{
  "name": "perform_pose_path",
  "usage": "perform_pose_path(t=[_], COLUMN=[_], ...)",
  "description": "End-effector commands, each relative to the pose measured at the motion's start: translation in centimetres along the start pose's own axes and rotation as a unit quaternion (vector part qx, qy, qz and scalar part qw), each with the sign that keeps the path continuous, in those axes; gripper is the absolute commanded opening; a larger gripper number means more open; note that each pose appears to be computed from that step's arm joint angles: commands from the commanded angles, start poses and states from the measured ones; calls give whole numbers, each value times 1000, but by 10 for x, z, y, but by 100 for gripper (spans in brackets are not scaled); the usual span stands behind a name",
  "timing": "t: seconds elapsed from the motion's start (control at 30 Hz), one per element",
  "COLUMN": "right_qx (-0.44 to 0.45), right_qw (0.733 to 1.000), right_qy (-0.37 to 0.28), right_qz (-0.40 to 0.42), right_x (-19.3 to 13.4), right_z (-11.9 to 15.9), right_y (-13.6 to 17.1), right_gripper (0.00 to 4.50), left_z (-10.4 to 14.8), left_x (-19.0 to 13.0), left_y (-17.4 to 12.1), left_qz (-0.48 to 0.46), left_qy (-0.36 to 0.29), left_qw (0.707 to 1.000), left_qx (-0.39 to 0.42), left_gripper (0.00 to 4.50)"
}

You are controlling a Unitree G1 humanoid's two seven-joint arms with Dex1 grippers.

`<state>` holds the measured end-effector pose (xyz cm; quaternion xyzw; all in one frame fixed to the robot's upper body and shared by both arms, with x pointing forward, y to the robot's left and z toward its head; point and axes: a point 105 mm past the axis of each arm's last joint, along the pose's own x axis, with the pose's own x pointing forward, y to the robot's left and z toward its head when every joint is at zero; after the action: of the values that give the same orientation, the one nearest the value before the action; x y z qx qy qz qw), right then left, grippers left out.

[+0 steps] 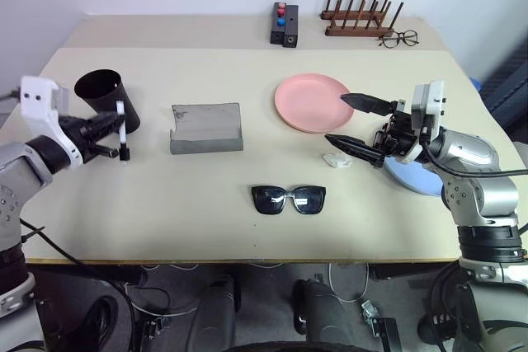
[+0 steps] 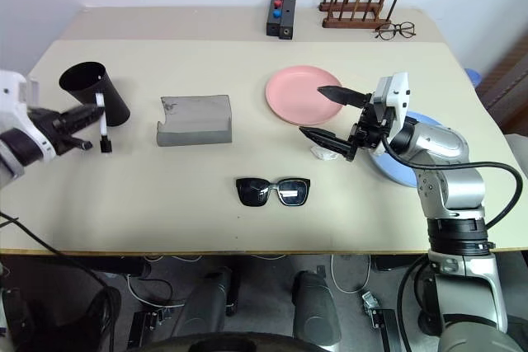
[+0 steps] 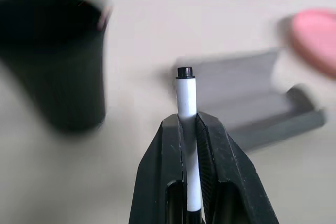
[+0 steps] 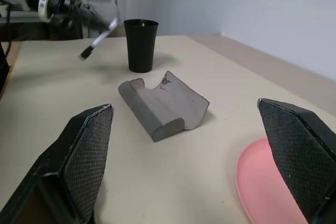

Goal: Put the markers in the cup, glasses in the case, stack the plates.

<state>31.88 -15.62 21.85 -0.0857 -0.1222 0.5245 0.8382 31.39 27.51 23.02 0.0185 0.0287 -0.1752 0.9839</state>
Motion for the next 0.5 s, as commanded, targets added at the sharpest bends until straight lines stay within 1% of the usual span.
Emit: perform_pose_path(t=[0.03,0.1,0.2,0.27,0.3,0.4,0.43,0.5], right_qx=[-25,-25,-26,-26,-25,-25,-24,-24], right_qw=[1000,1000,1000,1000,1000,1000,1000,1000], right_qy=[-17,-17,-16,-16,-16,-15,-15,-15], right_qz=[4,4,3,2,1,0,0,1], right_x=[2,2,1,1,0,1,1,2], right_z=[13,13,13,13,13,12,12,12], right_y=[-3,-3,-3,-4,-3,-3,-3,-3], right_gripper=[450,450,450,450,450,450,450,450], left_z=[36,47,56,70,81,101,106,113], left_x=[-9,-11,-12,-13,-13,-11,-10,-5], left_y=[-3,5,13,21,29,48,51,63], left_qz=[-15,2,18,32,48,81,76,97], left_qy=[-99,-130,-151,-182,-204,-249,-266,-278], left_qw=[995,991,986,980,974,959,955,948], left_qx=[29,37,67,74,88,113,108,122], left_gripper=[10,10,10,10,10,10,10,10])
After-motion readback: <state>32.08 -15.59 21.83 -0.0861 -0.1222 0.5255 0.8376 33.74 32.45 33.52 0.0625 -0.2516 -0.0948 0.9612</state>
